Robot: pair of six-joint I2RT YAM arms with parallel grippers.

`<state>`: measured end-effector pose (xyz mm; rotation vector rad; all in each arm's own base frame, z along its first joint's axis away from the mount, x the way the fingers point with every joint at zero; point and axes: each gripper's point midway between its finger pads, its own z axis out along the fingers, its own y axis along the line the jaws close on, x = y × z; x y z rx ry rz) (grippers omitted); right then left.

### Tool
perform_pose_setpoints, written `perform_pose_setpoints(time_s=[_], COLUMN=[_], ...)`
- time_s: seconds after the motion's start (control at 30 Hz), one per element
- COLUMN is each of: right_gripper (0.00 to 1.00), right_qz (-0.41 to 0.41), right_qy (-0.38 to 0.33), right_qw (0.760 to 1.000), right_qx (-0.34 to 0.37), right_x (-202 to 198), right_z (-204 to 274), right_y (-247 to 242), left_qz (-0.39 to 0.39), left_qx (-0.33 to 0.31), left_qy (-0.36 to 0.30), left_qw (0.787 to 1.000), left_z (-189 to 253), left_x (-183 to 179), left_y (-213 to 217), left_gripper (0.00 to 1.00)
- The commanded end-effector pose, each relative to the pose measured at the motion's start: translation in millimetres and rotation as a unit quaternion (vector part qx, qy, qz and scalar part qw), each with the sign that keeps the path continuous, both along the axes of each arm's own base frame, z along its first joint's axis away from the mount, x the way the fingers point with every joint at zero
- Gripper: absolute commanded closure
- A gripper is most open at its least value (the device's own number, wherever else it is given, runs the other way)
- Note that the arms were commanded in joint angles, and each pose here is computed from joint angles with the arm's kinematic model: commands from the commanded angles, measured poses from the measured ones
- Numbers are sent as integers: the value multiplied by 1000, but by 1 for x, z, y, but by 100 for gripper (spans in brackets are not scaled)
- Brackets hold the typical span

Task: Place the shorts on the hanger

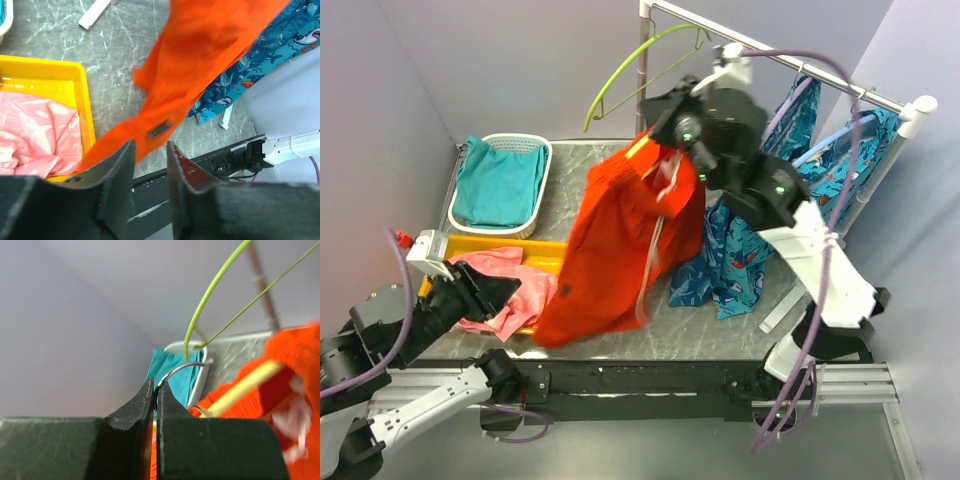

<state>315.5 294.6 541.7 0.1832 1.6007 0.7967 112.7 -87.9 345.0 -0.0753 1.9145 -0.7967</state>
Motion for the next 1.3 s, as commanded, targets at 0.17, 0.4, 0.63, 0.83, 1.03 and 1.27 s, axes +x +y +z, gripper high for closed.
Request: perform_pose_setpoints(time_s=[0.17,0.4,0.63,0.83,1.03,1.27], right_gripper=[100,100,100,100,100,100], right_qz=[14,28,30,18,3,-3], right_qy=[-58,-50,-46,-43,-40,-43], right_qw=[997,998,998,999,999,999], right_qx=[59,36,22,6,-1,-3], right_x=[-23,-27,-26,-27,-29,-37], right_z=[53,40,34,27,25,27], right_y=[-19,4,15,27,33,35], left_qz=[-86,-112,-136,-147,-124,-100], left_qx=[27,76,112,123,155,203], left_qy=[-48,-88,-117,-148,-135,-115], left_qw=[995,987,977,970,971,967], left_z=[25,56,72,100,97,73], left_x=[11,37,47,52,74,92], left_y=[-43,-72,-84,-90,-97,-99], left_gripper=[64,49,38,29,28,27])
